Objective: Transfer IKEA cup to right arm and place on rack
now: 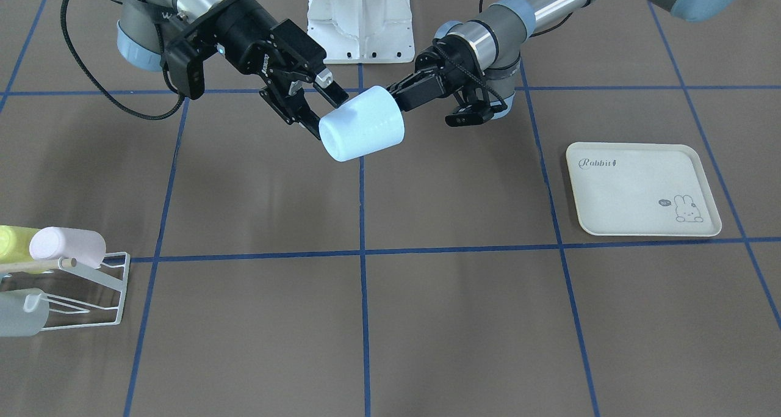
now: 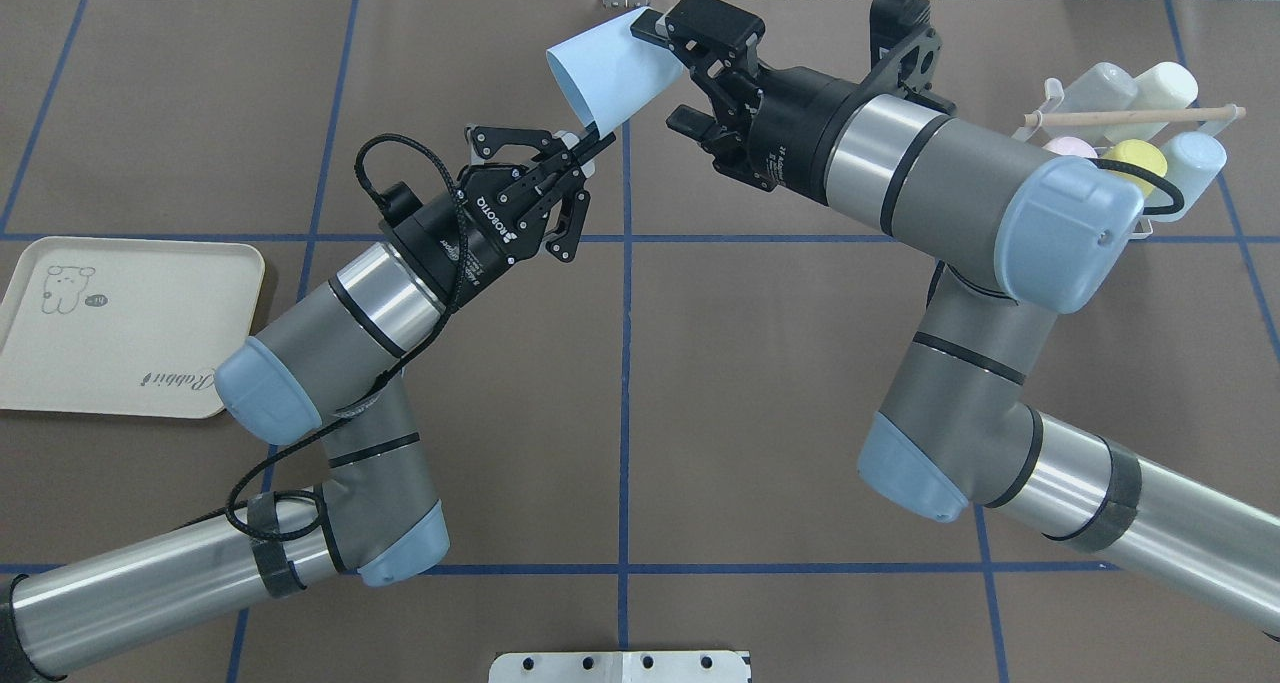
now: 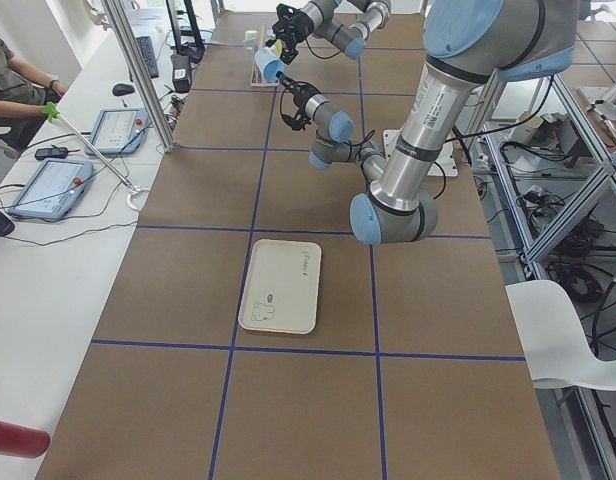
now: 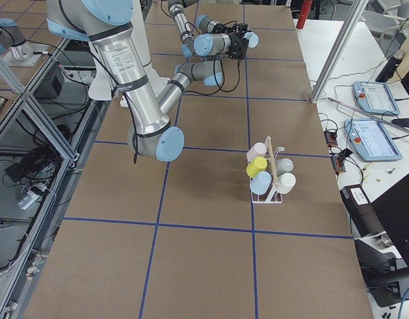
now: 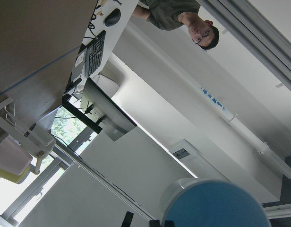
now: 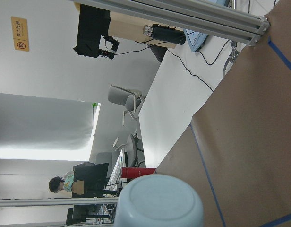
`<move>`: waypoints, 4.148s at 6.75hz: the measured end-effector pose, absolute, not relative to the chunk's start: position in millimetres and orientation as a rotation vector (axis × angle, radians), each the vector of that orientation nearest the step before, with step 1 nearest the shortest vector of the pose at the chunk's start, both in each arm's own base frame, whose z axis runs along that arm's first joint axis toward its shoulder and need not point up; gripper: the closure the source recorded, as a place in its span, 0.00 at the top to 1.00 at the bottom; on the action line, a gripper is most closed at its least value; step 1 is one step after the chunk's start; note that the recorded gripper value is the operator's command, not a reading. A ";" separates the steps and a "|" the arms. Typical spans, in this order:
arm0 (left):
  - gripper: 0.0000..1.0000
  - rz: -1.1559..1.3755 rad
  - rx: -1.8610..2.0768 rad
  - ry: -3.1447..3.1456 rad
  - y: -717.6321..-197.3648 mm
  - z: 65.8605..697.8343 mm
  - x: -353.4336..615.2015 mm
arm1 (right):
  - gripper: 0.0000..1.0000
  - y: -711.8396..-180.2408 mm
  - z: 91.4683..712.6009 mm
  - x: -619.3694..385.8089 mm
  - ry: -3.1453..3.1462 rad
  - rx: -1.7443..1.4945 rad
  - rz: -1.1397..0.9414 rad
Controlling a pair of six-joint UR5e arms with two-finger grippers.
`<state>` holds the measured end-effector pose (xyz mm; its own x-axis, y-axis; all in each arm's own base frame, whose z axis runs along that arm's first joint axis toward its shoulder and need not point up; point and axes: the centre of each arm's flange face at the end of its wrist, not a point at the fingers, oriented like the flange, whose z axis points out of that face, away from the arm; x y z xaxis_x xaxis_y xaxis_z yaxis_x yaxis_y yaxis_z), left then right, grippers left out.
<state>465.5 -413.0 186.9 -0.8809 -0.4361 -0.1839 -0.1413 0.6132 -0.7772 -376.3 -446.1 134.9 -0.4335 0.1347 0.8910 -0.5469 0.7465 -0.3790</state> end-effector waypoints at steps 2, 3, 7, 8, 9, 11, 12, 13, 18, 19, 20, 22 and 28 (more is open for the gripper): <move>0.00 -1.132 -0.443 2.490 -404.4 176.9 474.3 | 1.00 -446.5 135.1 -376.4 -1.871 0.319 0.796; 0.00 -1.130 -0.441 2.494 -402.9 173.3 475.8 | 1.00 -446.4 135.2 -376.5 -1.871 0.319 0.796; 0.00 -1.142 -0.452 2.501 -395.1 167.6 482.2 | 0.00 -446.3 135.3 -376.7 -1.871 0.318 0.796; 0.42 -1.150 -0.455 2.504 -392.3 167.3 483.8 | 0.00 -446.6 135.8 -376.8 -1.869 0.319 0.794; 0.99 -1.146 -0.461 2.508 -390.4 166.1 483.6 | 0.00 -446.9 135.7 -376.4 -1.870 0.320 0.794; 1.00 -1.128 -0.401 2.510 -389.4 165.8 482.1 | 0.00 -446.9 135.0 -375.4 -1.873 0.319 0.795; 1.00 -1.114 -0.354 2.507 -388.5 166.2 482.4 | 0.00 -446.8 134.7 -375.1 -1.874 0.319 0.795; 1.00 -1.107 -0.334 2.508 -388.1 166.5 481.8 | 0.00 -448.2 134.6 -373.2 -1.874 0.324 0.797; 1.00 -1.075 -0.223 2.508 -395.3 168.7 471.6 | 0.00 -524.0 166.9 -319.6 -1.739 0.518 0.855; 1.00 -1.062 -0.170 2.497 -395.6 171.9 470.3 | 0.00 -542.7 185.5 -313.9 -1.656 0.593 0.836; 1.00 -1.056 -0.131 2.481 -395.6 179.0 469.5 | 0.00 -562.5 209.8 -307.0 -1.554 0.655 0.835; 1.00 -1.055 -0.100 2.458 -395.6 189.4 468.6 | 0.00 -597.5 253.9 -281.9 -1.307 0.765 0.896; 1.00 -1.034 -0.029 2.432 -395.6 193.7 469.6 | 0.00 -618.6 389.3 -242.5 -0.560 0.954 0.725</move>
<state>469.6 -395.6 193.7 -0.8780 -0.2063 -0.4319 0.1681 0.7120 -0.6817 -242.5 -618.6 389.3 0.6383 0.3008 0.7086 -0.7615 0.3812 0.5241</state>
